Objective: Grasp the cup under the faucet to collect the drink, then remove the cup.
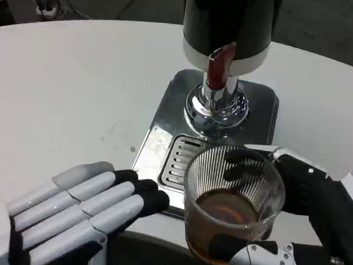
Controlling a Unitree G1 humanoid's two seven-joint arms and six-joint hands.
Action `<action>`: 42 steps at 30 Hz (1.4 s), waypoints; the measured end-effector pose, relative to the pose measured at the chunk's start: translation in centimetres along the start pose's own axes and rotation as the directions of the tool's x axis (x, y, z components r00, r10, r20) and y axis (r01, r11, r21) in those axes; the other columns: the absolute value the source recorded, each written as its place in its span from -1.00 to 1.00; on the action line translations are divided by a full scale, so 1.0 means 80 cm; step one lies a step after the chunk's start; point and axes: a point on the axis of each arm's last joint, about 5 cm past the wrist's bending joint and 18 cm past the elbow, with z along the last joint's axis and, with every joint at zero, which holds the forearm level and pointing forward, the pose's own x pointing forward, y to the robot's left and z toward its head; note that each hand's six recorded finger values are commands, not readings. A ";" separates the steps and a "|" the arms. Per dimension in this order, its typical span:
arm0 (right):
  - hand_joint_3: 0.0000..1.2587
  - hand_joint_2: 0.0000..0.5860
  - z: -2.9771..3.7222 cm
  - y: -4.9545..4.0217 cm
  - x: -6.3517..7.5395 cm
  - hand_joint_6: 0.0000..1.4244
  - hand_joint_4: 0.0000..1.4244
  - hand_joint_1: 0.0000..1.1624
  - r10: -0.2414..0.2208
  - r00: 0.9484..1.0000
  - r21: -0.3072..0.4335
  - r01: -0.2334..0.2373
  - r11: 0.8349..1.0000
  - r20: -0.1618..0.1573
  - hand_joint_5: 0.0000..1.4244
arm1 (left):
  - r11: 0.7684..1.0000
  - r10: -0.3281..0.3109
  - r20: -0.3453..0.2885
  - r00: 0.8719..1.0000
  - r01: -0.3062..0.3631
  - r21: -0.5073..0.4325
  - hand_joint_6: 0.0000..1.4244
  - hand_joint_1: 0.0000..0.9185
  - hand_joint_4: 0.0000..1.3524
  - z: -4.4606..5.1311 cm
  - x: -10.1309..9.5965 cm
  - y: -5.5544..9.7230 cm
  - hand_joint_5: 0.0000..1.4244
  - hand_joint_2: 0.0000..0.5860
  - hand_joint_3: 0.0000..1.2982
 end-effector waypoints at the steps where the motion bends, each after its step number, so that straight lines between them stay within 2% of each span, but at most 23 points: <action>1: 0.23 -0.44 0.0000 0.000 0.000 0.45 0.17 0.42 0.000 1.000 0.000 0.000 1.000 0.000 0.50 | 1.000 0.000 0.000 1.000 0.000 0.000 -1.00 -1.00 -1.00 0.000 0.000 0.000 -1.00 -0.73 -1.00; 10: 0.23 -0.43 0.0001 0.002 0.001 0.45 0.17 0.41 0.009 1.000 0.006 -0.009 1.000 0.000 0.50 | 1.000 0.003 -0.009 1.000 -0.003 -0.003 -1.00 -1.00 -1.00 -0.001 -0.001 0.000 -1.00 -0.73 -1.00; 17: 0.23 -0.44 0.0020 0.003 0.007 0.45 0.18 0.41 0.016 1.000 0.003 -0.016 1.000 0.023 0.50 | 1.000 0.015 -0.021 1.000 -0.015 0.015 -1.00 -1.00 -1.00 -0.005 0.001 0.000 -1.00 -0.73 -1.00; 20: 0.23 -0.43 0.0014 0.002 0.009 0.45 0.18 0.41 0.015 1.000 0.002 -0.015 1.000 0.022 0.50 | 1.000 0.023 -0.017 1.000 -0.023 0.019 -1.00 -1.00 -1.00 -0.006 0.004 0.000 -1.00 -0.73 -1.00; 28: 0.24 -0.43 -0.0074 -0.002 0.019 0.47 0.18 0.41 0.012 1.000 -0.010 -0.012 1.000 0.014 0.50 | 0.999 0.028 -0.007 1.000 -0.028 0.029 -1.00 -1.00 -1.00 -0.022 0.029 -0.003 -1.00 -0.73 -1.00; 36: 0.25 -0.43 -0.0083 -0.010 0.022 0.47 0.18 0.41 -0.003 1.000 -0.030 0.004 1.000 0.019 0.50 | 0.999 0.036 -0.003 0.999 -0.036 0.018 -1.00 -1.00 -1.00 -0.029 0.049 -0.005 -1.00 -0.73 -1.00; 42: 0.25 -0.42 -0.0085 -0.013 0.021 0.47 0.18 0.41 -0.008 1.000 -0.030 0.008 1.000 0.017 0.50 | 1.000 0.024 -0.011 1.000 -0.024 0.015 -1.00 -1.00 -1.00 -0.030 0.052 -0.008 -1.00 -0.73 -1.00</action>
